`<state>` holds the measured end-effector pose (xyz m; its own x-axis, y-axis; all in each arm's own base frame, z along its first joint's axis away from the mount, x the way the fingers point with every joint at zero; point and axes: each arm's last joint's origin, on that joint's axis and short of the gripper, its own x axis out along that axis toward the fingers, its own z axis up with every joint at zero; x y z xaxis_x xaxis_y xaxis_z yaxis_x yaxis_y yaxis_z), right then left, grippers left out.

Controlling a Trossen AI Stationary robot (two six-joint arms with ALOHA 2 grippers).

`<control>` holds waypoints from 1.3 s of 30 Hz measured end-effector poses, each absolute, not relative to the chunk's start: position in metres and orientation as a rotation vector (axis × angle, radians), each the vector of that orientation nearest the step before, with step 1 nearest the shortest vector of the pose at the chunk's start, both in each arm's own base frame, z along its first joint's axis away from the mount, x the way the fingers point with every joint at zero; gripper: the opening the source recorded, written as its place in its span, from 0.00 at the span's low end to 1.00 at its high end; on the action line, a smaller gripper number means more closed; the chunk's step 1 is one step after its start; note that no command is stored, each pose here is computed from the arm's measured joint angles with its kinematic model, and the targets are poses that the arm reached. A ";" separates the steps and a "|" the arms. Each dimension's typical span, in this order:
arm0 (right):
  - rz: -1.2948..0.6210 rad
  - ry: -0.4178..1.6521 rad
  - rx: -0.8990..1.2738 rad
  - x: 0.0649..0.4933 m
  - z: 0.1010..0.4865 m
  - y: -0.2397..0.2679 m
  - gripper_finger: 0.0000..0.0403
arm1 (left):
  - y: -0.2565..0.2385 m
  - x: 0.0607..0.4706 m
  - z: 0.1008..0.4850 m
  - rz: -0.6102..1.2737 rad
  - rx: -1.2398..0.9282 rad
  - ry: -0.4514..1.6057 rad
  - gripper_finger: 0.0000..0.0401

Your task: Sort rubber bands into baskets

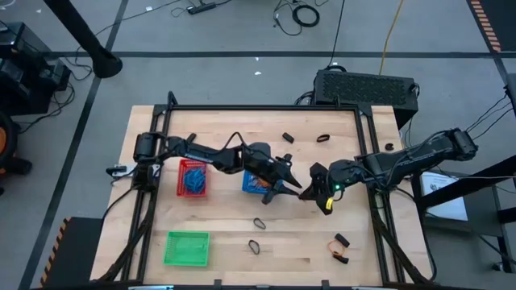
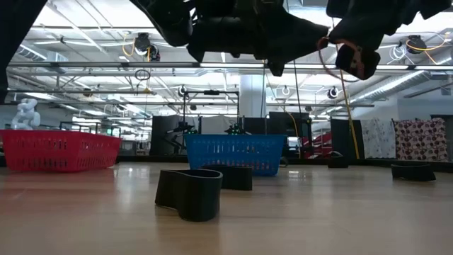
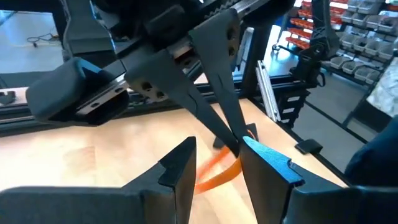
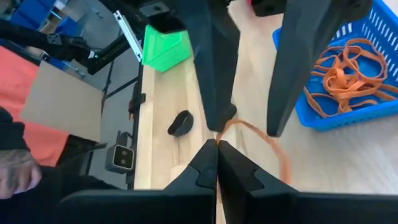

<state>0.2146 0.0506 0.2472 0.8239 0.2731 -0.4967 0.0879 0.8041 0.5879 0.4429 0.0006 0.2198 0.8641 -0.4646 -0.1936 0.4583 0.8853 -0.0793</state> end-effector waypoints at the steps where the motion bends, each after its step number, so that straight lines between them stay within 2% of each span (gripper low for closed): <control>1: 0.105 0.603 0.639 0.215 0.247 0.050 0.00 | 0.002 0.443 0.220 -0.490 -0.033 0.212 0.32; 7: 0.076 0.576 0.650 0.214 0.250 0.042 0.00 | 0.007 0.440 0.215 -0.564 -0.006 0.243 0.32; 16: 0.040 0.551 0.669 0.215 0.252 0.032 0.00 | 0.008 0.441 0.215 -0.529 0.030 0.238 0.31; 19: 0.046 0.553 0.671 0.215 0.252 0.032 0.00 | 0.009 0.441 0.214 -0.526 0.025 0.250 0.24; 24: 0.054 0.556 0.670 0.215 0.252 0.033 0.00 | 0.010 0.440 0.212 -0.525 0.020 0.262 0.04; 29: 0.053 0.562 0.664 0.215 0.252 0.033 0.01 | 0.010 0.440 0.211 -0.497 0.014 0.280 0.01; 33: 0.050 0.572 0.664 0.214 0.251 0.032 0.05 | 0.011 0.440 0.210 -0.471 0.014 0.292 0.01; 39: 0.031 0.621 0.668 0.212 0.247 0.032 0.19 | 0.014 0.440 0.210 -0.457 0.015 0.292 0.01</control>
